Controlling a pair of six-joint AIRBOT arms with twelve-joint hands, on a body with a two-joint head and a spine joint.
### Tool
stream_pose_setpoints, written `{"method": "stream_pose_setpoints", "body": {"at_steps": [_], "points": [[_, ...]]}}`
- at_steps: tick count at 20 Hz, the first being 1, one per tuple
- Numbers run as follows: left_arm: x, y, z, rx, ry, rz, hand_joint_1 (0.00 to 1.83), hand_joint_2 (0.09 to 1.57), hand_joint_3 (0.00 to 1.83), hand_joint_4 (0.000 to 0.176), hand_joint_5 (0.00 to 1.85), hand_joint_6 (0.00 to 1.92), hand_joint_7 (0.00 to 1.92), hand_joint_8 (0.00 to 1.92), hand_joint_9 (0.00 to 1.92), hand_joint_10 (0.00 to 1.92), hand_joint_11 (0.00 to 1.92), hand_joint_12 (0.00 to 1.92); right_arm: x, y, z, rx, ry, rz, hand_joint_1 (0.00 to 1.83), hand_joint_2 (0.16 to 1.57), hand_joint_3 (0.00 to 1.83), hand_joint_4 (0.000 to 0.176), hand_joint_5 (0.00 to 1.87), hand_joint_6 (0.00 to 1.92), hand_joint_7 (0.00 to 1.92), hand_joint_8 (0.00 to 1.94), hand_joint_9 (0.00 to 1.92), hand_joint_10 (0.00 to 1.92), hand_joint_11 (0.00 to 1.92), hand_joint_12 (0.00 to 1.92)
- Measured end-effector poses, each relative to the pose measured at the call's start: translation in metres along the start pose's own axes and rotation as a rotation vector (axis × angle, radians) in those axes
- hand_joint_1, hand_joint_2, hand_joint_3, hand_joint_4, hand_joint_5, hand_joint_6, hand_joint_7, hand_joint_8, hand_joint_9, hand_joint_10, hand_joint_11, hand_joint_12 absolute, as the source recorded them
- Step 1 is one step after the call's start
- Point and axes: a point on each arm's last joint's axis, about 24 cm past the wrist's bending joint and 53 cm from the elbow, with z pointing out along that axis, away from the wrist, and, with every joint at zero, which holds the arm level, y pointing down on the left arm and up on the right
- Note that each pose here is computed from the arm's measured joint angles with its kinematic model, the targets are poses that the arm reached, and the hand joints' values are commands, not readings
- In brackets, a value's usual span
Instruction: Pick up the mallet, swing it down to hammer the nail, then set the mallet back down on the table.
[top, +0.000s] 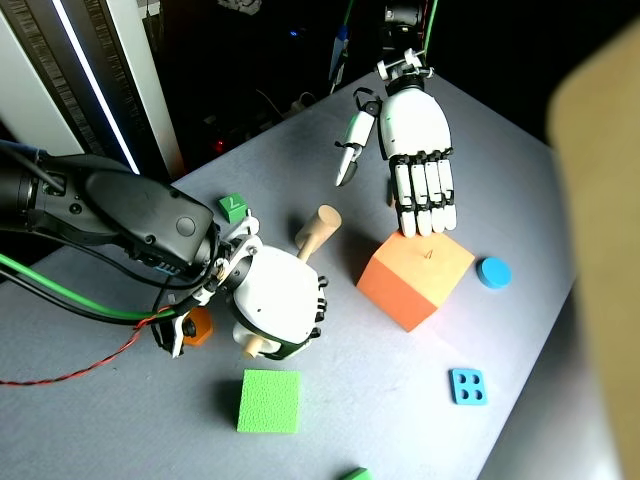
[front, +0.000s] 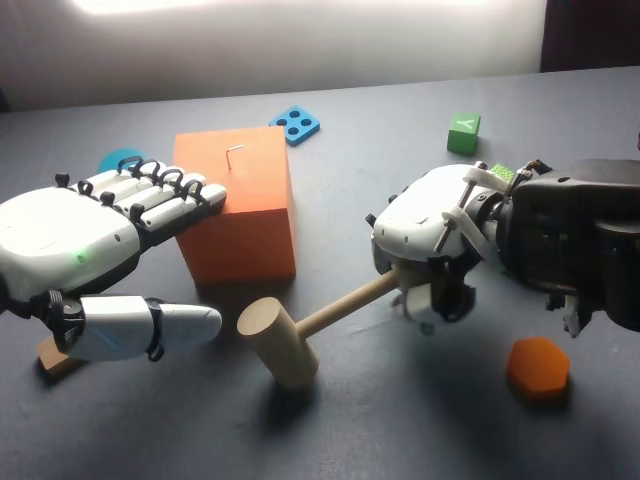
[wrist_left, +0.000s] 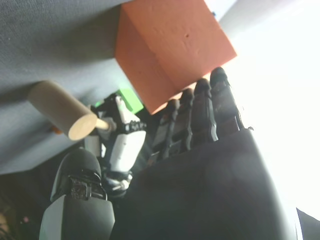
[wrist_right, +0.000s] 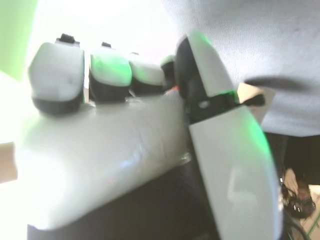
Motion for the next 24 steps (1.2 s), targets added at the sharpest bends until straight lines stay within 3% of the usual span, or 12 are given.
{"method": "stream_pose_setpoints", "body": {"at_steps": [1, 2, 3, 4, 6, 15, 18, 19, 21, 24], "points": [[0.000, 0.000, 0.000, 0.000, 0.000, 0.000, 0.00, 1.19, 0.00, 0.000, 0.01, 0.00, 0.01, 0.00, 0.00, 0.00, 0.00, 0.00, -0.001, 0.000, -0.001, 0.000, -0.002, -0.008, 0.29, 1.55, 0.00, 0.000, 1.27, 1.92, 1.52, 1.94, 1.64, 1.92, 1.75, 1.92], [0.000, 0.000, 0.000, 0.000, 0.000, 0.000, 0.00, 1.19, 0.00, 0.000, 0.01, 0.00, 0.00, 0.00, 0.00, 0.00, 0.00, 0.00, -0.001, 0.001, -0.004, 0.002, -0.002, -0.007, 0.28, 1.56, 0.00, 0.126, 1.30, 1.92, 1.54, 1.94, 1.65, 1.92, 1.76, 1.92], [0.000, 0.000, 0.000, 0.000, 0.001, 0.000, 0.00, 1.19, 0.00, 0.000, 0.02, 0.01, 0.02, 0.01, 0.01, 0.00, 0.00, 0.00, -0.001, 0.000, -0.006, 0.004, -0.002, -0.009, 0.35, 1.57, 0.01, 0.166, 1.30, 1.92, 1.55, 1.94, 1.66, 1.92, 1.79, 1.92], [0.000, 0.000, 0.000, 0.000, 0.000, -0.001, 0.00, 1.19, 0.00, 0.000, 0.03, 0.01, 0.02, 0.01, 0.01, 0.00, 0.00, 0.00, -0.002, -0.001, -0.010, 0.010, -0.006, -0.014, 0.38, 1.57, 0.03, 0.174, 1.30, 1.92, 1.55, 1.94, 1.66, 1.92, 1.80, 1.92], [0.000, 0.000, 0.000, 0.000, 0.000, -0.001, 0.00, 1.19, 0.00, 0.000, 0.03, 0.01, 0.02, 0.00, 0.01, 0.00, 0.00, 0.00, -0.006, -0.007, -0.018, 0.029, -0.015, -0.018, 0.45, 1.57, 0.04, 0.176, 1.31, 1.92, 1.56, 1.94, 1.68, 1.92, 1.82, 1.92], [0.000, 0.000, 0.000, 0.000, 0.000, -0.001, 0.00, 1.20, 0.00, 0.000, 0.01, 0.00, 0.00, 0.00, 0.00, 0.00, 0.00, 0.00, -0.038, -0.057, -0.063, 0.134, -0.100, 0.168, 0.60, 1.57, 0.01, 0.176, 1.29, 1.92, 1.50, 1.94, 1.61, 1.92, 1.72, 1.92], [0.000, 0.000, 0.000, 0.000, 0.000, -0.001, 0.00, 1.19, 0.00, 0.000, 0.00, 0.00, 0.00, 0.00, 0.00, 0.00, 0.00, 0.00, -0.071, -0.045, -0.080, 0.083, -0.241, 0.093, 0.61, 1.57, 0.01, 0.176, 1.27, 1.92, 1.50, 1.94, 1.61, 1.92, 1.72, 1.92], [0.000, 0.000, 0.000, 0.000, 0.001, -0.001, 0.00, 1.20, 0.00, 0.000, 0.00, 0.00, 0.00, 0.00, 0.00, 0.00, 0.00, 0.00, -0.085, -0.031, -0.087, 0.048, -0.310, 0.054, 0.62, 1.57, 0.01, 0.176, 1.28, 1.92, 1.50, 1.94, 1.62, 1.92, 1.73, 1.92], [0.000, 0.000, 0.000, -0.001, 0.001, -0.001, 0.00, 1.20, 0.00, 0.000, 0.00, 0.00, 0.00, 0.00, 0.00, 0.00, 0.00, 0.00, -0.096, -0.025, -0.091, 0.043, -0.372, 0.084, 0.62, 1.57, 0.00, 0.176, 1.28, 1.92, 1.52, 1.94, 1.63, 1.92, 1.74, 1.92], [0.000, 0.000, 0.000, -0.001, 0.001, -0.001, 0.00, 1.21, 0.00, 0.000, 0.00, 0.00, 0.00, 0.00, 0.00, 0.00, 0.00, 0.00, -0.123, -0.034, -0.100, 0.093, -0.480, 0.124, 0.66, 1.55, 0.00, 0.176, 1.29, 1.92, 1.52, 1.94, 1.63, 1.92, 1.75, 1.92]]}}
